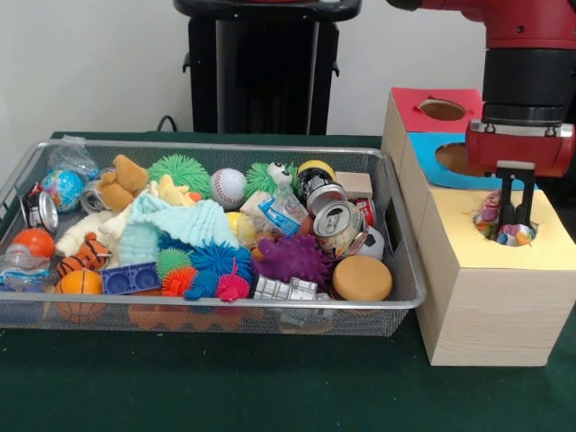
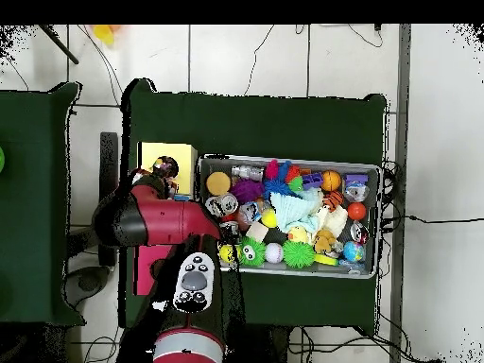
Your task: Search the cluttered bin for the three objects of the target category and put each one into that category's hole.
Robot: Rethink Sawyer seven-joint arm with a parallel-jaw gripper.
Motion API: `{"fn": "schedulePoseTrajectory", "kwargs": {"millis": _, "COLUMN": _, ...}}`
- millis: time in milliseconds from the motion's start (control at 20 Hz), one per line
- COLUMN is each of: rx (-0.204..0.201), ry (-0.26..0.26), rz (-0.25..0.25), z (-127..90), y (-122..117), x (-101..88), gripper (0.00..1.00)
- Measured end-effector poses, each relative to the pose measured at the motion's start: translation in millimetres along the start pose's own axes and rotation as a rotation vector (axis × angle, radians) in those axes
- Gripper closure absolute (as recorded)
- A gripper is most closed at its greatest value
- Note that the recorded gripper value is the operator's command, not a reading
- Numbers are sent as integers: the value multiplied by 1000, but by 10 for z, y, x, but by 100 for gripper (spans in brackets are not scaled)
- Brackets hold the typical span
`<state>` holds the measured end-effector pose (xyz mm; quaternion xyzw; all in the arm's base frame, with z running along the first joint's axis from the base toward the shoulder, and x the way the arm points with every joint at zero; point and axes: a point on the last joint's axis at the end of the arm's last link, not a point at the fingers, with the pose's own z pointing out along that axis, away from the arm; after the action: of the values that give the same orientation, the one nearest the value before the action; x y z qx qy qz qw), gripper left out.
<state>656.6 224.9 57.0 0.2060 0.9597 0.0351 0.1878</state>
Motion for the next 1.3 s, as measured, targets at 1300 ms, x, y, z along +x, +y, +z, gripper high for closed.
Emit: {"fn": "schedulePoseTrajectory", "kwargs": {"millis": 1300, "rx": -21, "ry": -45, "rz": 4, "z": 314, "y": -25, "x": 48, "gripper": 100}}
